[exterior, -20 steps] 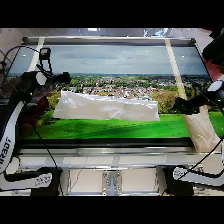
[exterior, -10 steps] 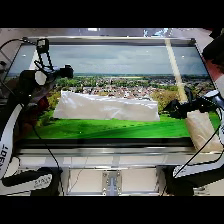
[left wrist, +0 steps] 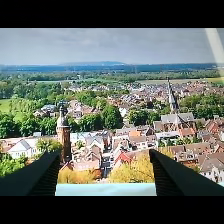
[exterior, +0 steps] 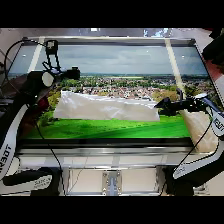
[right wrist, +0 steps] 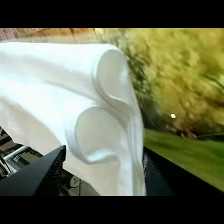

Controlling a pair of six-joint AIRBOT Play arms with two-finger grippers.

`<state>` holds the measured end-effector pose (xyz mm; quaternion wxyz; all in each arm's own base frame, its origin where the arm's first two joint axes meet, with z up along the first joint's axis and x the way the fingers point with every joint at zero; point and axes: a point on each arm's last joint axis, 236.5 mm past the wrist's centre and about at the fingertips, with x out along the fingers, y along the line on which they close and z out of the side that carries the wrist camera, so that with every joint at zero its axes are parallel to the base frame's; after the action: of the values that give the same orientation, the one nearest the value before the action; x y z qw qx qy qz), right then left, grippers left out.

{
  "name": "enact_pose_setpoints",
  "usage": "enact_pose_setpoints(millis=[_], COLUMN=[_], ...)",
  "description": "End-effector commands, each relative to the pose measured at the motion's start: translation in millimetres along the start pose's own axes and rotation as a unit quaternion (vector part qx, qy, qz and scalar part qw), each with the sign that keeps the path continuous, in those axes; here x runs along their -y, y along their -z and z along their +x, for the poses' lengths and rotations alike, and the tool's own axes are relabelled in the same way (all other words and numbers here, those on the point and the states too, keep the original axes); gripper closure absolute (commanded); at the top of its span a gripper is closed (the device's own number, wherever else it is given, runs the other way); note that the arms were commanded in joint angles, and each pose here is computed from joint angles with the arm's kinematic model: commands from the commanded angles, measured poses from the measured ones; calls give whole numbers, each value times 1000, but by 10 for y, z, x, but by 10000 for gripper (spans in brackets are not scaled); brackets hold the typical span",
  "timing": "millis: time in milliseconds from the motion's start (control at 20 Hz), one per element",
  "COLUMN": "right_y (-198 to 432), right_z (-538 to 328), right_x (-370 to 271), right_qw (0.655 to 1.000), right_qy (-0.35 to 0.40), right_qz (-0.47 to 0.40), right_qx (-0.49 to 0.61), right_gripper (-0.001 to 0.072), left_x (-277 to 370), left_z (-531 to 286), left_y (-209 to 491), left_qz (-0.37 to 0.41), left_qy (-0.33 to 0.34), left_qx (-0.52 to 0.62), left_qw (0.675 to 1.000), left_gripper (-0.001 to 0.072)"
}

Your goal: Fold the shirts.

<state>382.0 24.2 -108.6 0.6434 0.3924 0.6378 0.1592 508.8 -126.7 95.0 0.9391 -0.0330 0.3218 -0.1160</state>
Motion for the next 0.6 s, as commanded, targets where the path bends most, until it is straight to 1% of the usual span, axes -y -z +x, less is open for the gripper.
enact_pose_setpoints(millis=[0, 50, 150, 200, 250, 300, 350, 400, 450, 550], right_y=[58, 83, 97, 141, 204, 247, 291, 317, 340, 395], right_z=[301, 368, 440, 429, 363, 263, 127, -20, -160, -479], right_x=[-97, -186, -444, -640, -881, -1082, -1289, -1459, -1598, -1901], right_qw=[999, 999, 998, 996, 991, 987, 982, 979, 978, 975], right_qy=[20, 15, -20, -53, -92, -122, -146, -153, -151, -142], right_qz=[-32, -39, -48, -63, -81, -92, -107, -125, -138, -168], right_qx=[-19, -24, -25, -35, -49, -57, -60, -55, -47, -19], right_gripper=[174, 238, 674, 691, 692, 692, 692, 692, 692, 692], left_x=[135, 181, 277, 325, 376, 434, 502, 578, 678, 904], left_z=[99, 132, 196, 226, 260, 306, 358, 414, 474, 571], left_y=[112, 151, 231, 273, 324, 395, 482, 601, 768, 1215], left_qz=[8, 11, 17, 20, 23, 27, 32, 37, 45, 66], left_qy=[10, 13, 20, 24, 27, 31, 36, 41, 47, 61], left_qx=[-14, -19, -29, -34, -40, -49, -60, -76, -99, -162], left_qw=[1000, 1000, 999, 999, 999, 998, 997, 996, 993, 983], left_gripper=[84, 85, 84, 85, 95, 247, 500, 685, 698, 698])
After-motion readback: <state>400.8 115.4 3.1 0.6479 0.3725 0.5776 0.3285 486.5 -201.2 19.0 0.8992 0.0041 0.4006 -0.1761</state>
